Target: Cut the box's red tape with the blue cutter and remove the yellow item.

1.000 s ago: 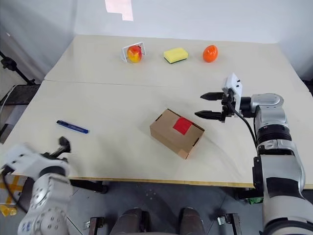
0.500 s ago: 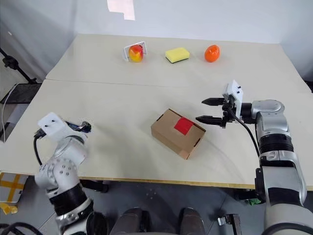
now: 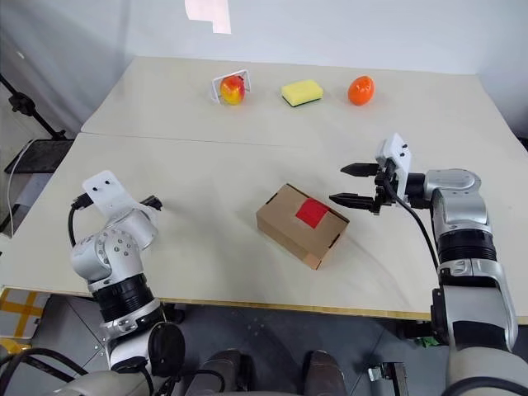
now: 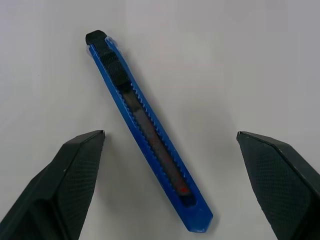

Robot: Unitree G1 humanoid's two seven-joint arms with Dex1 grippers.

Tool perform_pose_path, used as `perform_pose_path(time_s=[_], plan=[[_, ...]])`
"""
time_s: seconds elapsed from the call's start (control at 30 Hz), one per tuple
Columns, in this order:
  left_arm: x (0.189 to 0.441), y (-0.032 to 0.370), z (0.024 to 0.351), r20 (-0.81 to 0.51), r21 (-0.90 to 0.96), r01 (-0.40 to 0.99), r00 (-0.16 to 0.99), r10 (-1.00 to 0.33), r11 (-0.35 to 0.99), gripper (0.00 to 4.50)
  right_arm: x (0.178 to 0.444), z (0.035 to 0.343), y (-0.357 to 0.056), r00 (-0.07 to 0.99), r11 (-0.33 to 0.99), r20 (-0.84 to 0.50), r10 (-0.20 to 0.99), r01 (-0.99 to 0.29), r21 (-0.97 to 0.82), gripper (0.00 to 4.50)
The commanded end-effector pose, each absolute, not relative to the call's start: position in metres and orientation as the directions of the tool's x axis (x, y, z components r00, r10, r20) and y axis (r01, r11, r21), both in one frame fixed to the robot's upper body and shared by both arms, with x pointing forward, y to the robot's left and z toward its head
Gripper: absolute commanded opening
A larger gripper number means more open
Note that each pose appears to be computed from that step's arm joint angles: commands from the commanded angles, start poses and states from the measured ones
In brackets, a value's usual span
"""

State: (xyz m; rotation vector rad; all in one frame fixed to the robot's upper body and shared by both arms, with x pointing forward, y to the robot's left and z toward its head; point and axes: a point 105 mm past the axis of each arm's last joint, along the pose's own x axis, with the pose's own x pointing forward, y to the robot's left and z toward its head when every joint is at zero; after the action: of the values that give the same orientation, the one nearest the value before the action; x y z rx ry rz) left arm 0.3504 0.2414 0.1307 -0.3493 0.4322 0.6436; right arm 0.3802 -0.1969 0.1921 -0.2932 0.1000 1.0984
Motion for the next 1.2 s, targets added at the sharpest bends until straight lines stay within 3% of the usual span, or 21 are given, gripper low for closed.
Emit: perform_pose_path(time_s=[0.03, 0.2, 0.23, 0.4, 0.5, 0.63, 1.07, 1.2], plan=[[0.335, 0.249, 0.105, -0.599, -0.09, -0.709, 0.6, 0.53, 0.7, 4.08, 0.379, 0.202, -0.2, 0.47, 0.429, -0.201, 0.86, -0.877, -0.216, 4.5], [0.33, 0.247, 0.093, -0.659, -0.068, -0.694, 0.571, 0.49, 0.717, 2.72, 0.38, 0.202, -0.199, 0.476, 0.434, -0.198, 0.857, -0.873, -0.222, 4.5], [0.327, 0.25, 0.092, -0.663, -0.049, -0.703, 0.555, 0.503, 0.71, 2.72, 0.38, 0.202, -0.199, 0.476, 0.433, -0.197, 0.857, -0.873, -0.222, 4.5], [0.325, 0.251, 0.088, -0.684, -0.067, -0.708, 0.545, 0.485, 0.703, 1.47, 0.381, 0.204, -0.198, 0.479, 0.436, -0.19, 0.857, -0.87, -0.227, 4.5], [0.324, 0.254, 0.089, -0.686, -0.055, -0.716, 0.534, 0.495, 0.696, 1.47, 0.381, 0.205, -0.198, 0.481, 0.437, -0.19, 0.856, -0.87, -0.229, 4.5], [0.323, 0.258, 0.09, -0.676, -0.056, -0.723, 0.535, 0.506, 0.689, 0.61, 0.382, 0.205, -0.198, 0.484, 0.441, -0.191, 0.854, -0.868, -0.229, 4.5], [0.311, 0.262, 0.088, -0.677, -0.12, -0.733, 0.553, 0.484, 0.67, 0.61, 0.38, 0.206, -0.199, 0.49, 0.445, -0.195, 0.85, -0.865, -0.233, 4.5], [0.304, 0.273, 0.089, -0.655, -0.18, -0.762, 0.565, 0.502, 0.623, 1.57, 0.38, 0.205, -0.2, 0.494, 0.449, -0.202, 0.846, -0.863, -0.232, 4.5]])
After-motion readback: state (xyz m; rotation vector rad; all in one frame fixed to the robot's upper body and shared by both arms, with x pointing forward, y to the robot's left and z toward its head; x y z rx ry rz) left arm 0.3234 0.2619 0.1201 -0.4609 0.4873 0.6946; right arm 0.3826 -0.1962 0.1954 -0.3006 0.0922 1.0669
